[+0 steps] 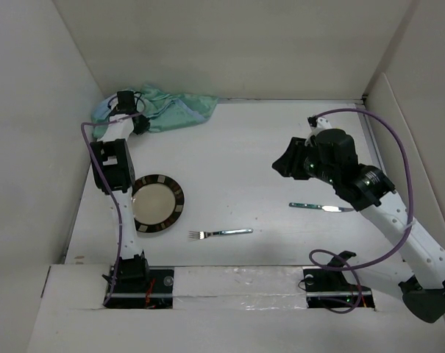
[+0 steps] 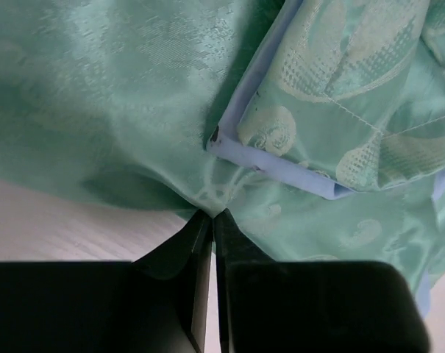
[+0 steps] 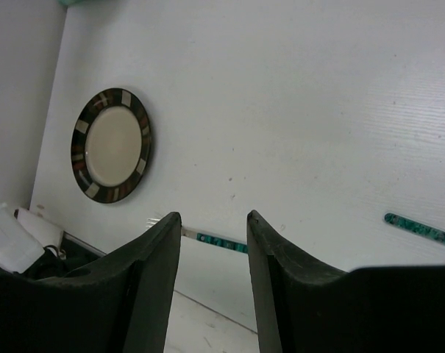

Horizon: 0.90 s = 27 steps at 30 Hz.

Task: Set the dinner table for one person

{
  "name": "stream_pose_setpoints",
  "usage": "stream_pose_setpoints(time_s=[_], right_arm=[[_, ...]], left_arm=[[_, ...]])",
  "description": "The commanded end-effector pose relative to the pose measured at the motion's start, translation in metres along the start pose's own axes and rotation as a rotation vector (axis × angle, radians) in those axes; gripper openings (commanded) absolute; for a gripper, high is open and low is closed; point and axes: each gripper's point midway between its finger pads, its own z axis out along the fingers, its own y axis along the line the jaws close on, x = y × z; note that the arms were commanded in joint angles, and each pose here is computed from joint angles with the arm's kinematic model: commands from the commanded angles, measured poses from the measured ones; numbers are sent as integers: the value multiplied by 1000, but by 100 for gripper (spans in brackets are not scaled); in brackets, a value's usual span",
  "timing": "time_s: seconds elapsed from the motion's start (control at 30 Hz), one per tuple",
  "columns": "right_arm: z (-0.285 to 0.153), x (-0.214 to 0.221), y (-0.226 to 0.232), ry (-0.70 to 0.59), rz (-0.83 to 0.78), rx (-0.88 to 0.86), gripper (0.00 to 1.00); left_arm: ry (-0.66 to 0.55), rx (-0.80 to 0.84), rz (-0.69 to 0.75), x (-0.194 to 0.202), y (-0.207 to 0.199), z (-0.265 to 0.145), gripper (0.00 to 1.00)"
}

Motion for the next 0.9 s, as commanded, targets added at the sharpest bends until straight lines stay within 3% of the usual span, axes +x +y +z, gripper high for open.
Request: stream_pose_setpoints(time_s=[0.0,0.1,0.17,0.2,0.23,0.33,0.4,0.47,0.5,0.53,0.63,0.7,0.73,0.8,0.83,0.87], right_arm=[[-3,-22,20,-69,4,-58,47],[2,-25,22,-78,4,-64,47],[9,-26,23,-75,-1,-69,47],[9,-28,25,-83,-1,-74,47],[11,-27,26,-79,-3,-80,47],[17,-29,30,-79,-12,-94,47],[23,-30,30,-78,-19,-92,49],[25,-31,30,-80,-27,-93,53],[27,-32,30,-81,-28,-91,56],[29,-31,29,-77,-30,-89,58],[31,-29,28,-72,-39,-86,66],[34,-24,24,-57,-39,-75,66],[33,-22,23,-55,-39,-72,64],[35,-13,18,-39,-39,-67,40],[31,-11,18,-40,-34,-75,23],[30,-11,14,-43,-29,-71,0]], left_arm=[[14,83,-11,-2,-24,0,0],[30,156,39,12,-54,-14,0],[42,280,105,41,-100,-40,0],[57,264,105,48,-93,-36,0],[35,338,122,47,-118,-60,0],[73,456,174,93,-164,-103,0],[129,542,206,144,-193,-137,0],[146,572,193,155,-200,-150,0],[181,598,214,180,-206,-159,5],[197,620,218,189,-213,-167,25],[212,629,238,195,-219,-183,48],[185,633,258,187,-216,-200,50],[150,614,267,180,-212,-204,50],[82,588,291,161,-196,-224,49],[39,546,277,144,-182,-224,45],[30,535,281,144,-173,-229,40]])
